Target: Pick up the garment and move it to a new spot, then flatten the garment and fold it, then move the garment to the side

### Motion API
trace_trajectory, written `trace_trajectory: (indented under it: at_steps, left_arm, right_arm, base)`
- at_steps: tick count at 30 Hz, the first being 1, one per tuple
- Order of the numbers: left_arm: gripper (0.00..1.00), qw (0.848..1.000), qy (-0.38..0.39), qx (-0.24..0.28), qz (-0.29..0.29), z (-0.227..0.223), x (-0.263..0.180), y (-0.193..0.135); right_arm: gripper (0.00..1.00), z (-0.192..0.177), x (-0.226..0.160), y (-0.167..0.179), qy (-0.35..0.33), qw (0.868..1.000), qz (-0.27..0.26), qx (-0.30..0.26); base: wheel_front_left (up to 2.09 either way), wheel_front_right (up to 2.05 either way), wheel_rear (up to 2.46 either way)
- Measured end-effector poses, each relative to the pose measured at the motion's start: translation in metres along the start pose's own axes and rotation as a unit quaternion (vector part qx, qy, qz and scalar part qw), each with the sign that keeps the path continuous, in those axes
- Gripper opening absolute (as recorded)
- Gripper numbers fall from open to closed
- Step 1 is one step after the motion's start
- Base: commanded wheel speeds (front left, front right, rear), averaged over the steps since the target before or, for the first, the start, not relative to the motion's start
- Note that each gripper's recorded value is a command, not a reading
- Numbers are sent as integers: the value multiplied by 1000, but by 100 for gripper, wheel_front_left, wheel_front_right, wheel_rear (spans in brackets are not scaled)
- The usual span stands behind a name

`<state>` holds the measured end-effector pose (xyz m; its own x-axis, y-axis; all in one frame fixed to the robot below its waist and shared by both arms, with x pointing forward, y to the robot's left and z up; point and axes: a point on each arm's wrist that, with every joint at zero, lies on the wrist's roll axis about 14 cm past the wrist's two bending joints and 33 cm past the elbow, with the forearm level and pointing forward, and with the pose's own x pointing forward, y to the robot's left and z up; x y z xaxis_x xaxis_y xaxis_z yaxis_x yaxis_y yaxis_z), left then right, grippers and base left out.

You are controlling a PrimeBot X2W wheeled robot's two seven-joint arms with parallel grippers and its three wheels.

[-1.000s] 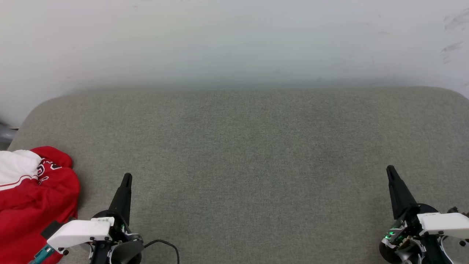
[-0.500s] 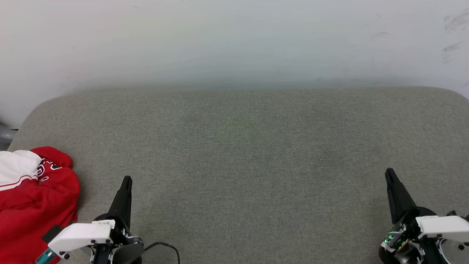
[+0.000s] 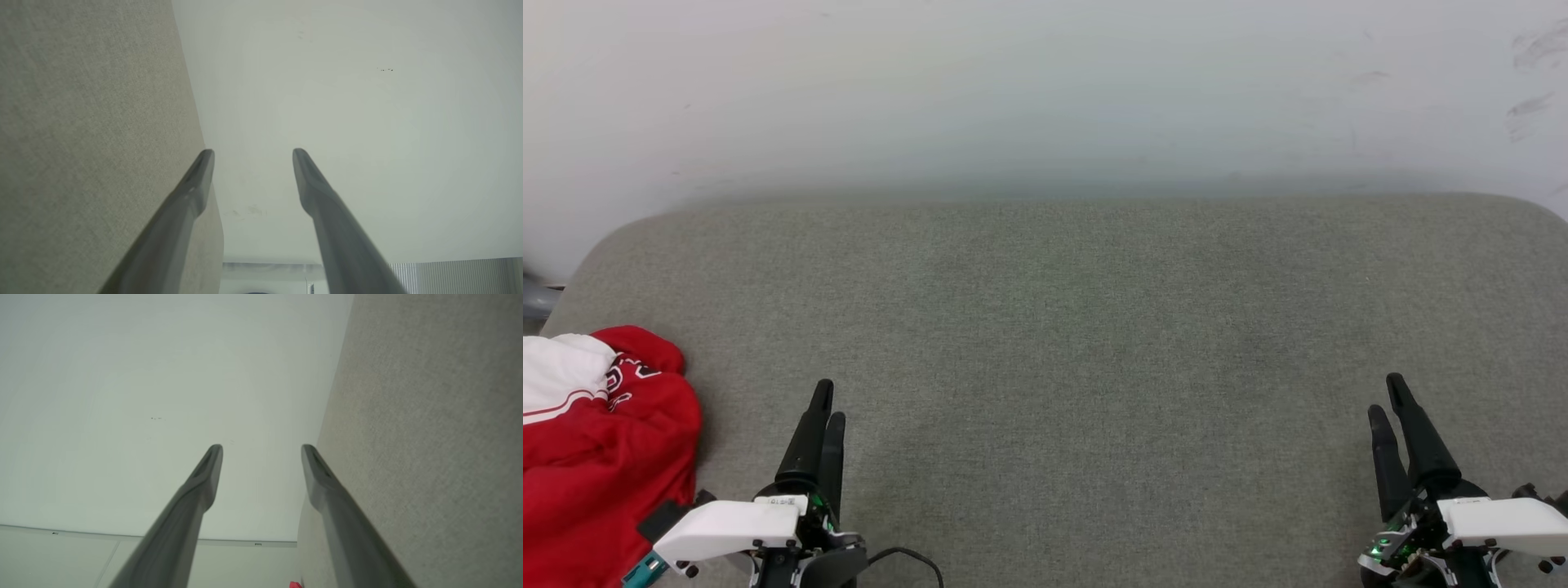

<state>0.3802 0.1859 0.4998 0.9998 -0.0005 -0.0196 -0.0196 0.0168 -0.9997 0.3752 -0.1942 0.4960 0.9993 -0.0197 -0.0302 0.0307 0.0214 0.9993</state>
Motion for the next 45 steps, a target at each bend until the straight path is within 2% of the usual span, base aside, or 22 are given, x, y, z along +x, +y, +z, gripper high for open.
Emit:
trace_trajectory:
  at_steps: [10, 20, 29, 38, 45]
  left_arm:
    - [100, 999, -6, 34, -28, -3, 2, -18]
    - [100, 991, -18, 124, -55, -2, 2, -35]
    - [100, 966, -22, 249, -70, -5, 1, -44]
    - [100, 929, -22, 361, -80, -9, -1, -48]
    - [100, 898, -25, 432, -85, -9, -3, -48]
  right_arm:
    - [100, -4, 0, 13, -4, 999, 21, -34]
    - [100, -4, 1, 24, -11, 989, 38, -144]
    - [100, -8, 1, 36, -13, 956, 59, -288]
    - [100, -17, 1, 42, -7, 908, 76, -413]
    - [100, -22, 0, 44, 3, 869, 84, -488]
  base:
    - [0, 0, 0]
    - [0, 0, 0]
    - [0, 0, 0]
    - [0, 0, 0]
    - [0, 0, 0]
